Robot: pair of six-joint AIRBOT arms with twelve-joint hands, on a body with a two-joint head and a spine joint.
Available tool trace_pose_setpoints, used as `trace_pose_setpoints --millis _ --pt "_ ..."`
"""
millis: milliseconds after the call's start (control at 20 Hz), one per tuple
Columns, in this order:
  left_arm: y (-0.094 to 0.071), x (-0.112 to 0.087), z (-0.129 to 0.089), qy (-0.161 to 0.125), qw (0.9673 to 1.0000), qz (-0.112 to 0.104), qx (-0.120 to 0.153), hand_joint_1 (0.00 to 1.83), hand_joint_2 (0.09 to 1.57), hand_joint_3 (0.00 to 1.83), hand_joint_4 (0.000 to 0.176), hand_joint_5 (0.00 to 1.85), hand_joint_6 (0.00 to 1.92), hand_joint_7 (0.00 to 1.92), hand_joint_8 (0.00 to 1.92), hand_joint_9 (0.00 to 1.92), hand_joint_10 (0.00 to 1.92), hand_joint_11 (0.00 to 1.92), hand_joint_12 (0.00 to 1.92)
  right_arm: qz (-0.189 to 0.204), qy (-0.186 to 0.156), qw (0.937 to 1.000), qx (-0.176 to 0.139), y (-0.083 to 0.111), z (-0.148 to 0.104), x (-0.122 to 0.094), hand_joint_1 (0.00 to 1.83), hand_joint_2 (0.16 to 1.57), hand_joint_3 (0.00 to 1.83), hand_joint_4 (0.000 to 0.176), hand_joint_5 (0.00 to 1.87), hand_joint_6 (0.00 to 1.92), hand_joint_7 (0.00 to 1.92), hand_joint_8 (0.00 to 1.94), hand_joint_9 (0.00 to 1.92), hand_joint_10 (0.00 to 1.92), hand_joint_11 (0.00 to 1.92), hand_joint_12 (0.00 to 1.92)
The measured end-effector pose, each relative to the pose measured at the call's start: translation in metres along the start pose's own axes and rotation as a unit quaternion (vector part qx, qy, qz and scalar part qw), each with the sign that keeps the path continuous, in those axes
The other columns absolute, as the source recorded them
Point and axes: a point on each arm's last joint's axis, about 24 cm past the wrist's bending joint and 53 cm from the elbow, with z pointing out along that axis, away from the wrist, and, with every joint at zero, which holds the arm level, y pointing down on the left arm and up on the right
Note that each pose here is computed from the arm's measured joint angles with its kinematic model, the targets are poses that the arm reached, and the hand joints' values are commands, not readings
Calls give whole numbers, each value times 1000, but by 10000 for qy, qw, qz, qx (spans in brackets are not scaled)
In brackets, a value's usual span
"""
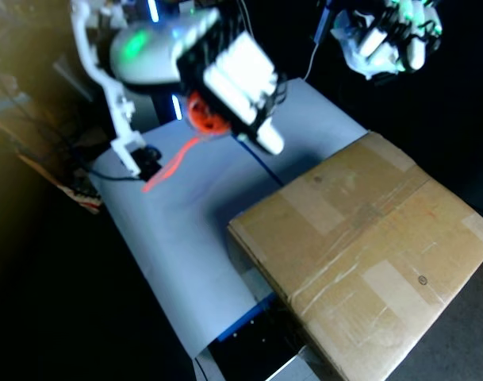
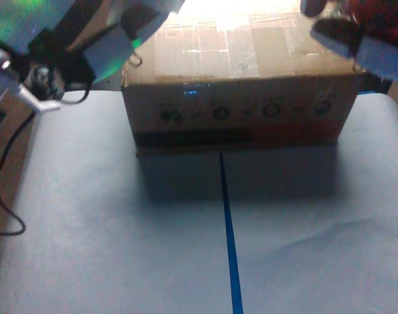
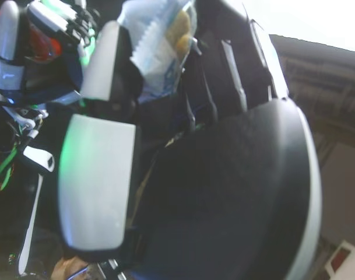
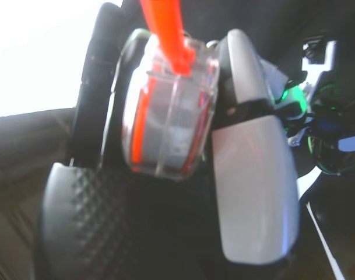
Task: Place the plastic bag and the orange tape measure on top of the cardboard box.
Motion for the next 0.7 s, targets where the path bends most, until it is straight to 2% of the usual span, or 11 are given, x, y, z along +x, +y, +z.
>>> trace_pose_setpoints --millis 50,100,200,250,350,400,450,500,550,600,700 --pt "2 -1 4 -19 10000 18 -1 1149 1341 0 0 583 1425 627 1808 680 1921 720 1921 -17 -19 10000 4 -3 4 -1 1287 1076 0 0 1093 643 1064 1121 982 1683 980 1921" --pt "6 -3 10 -23 10000 45 -25 1278 1317 4 0 590 1376 607 1691 629 1861 649 1921 -22 -81 10000 -12 -5 14 -3 1241 1097 8 0 976 993 1058 989 981 1672 973 1921" --pt "10 -4 25 -28 10000 60 -47 1327 1285 0 0 636 1227 630 1589 692 1777 606 1921 -26 -153 9999 -33 -8 32 -6 1287 1076 0 0 1094 642 1065 1120 983 1683 980 1921" --pt "10 -7 31 -66 10000 65 -22 1334 1270 0 0 670 1163 657 1551 710 1754 615 1921 -36 -190 9998 -31 -11 38 -8 1231 1102 10 0 951 1066 1058 961 981 1670 972 1921" --pt "14 -7 44 -66 9999 92 -37 1231 1257 1 0 673 1194 767 1564 772 1727 811 1921 -99 -144 9998 36 -21 49 -5 1283 1081 0 0 1061 700 1066 1115 982 1685 979 1921" --pt "17 -8 49 -72 9999 106 -58 1190 1283 5 0 701 1172 680 1754 747 1901 833 1921 -124 -137 9998 64 -26 54 -5 1253 1142 13 0 954 822 915 1385 1149 1811 1230 1921" --pt "21 -7 56 -61 9999 128 -91 1207 1254 0 0 749 1131 745 1647 743 1784 783 1921 -156 -140 9997 98 -32 63 -4 1346 1162 6 0 942 773 830 1363 879 1612 1040 1882" --pt "25 -4 64 -14 9998 140 -124 1221 1221 0 0 811 1070 792 1547 704 1670 682 1921 -194 -202 9995 118 -38 71 -5 1377 1136 0 0 959 791 894 1190 879 1430 905 1798" --pt "27 -1 69 33 9998 141 -146 1221 1228 0 0 791 1042 781 1594 772 1731 778 1921 -199 -212 9995 137 -40 74 -4 1295 1118 0 0 1047 691 940 1289 945 1542 928 1878" --pt "32 6 76 120 9996 146 -193 1221 1233 1 0 741 1090 808 1562 846 1715 889 1921 -204 -149 9996 149 -43 78 2 1385 1094 0 0 963 926 1024 925 975 1223 890 1561" --pt "36 13 83 208 9994 152 -240 1349 1216 0 0 664 1196 819 1317 803 1555 693 1774 -223 -114 9995 179 -47 81 6 1387 1097 1 0 938 928 1013 944 963 1234 838 1539"
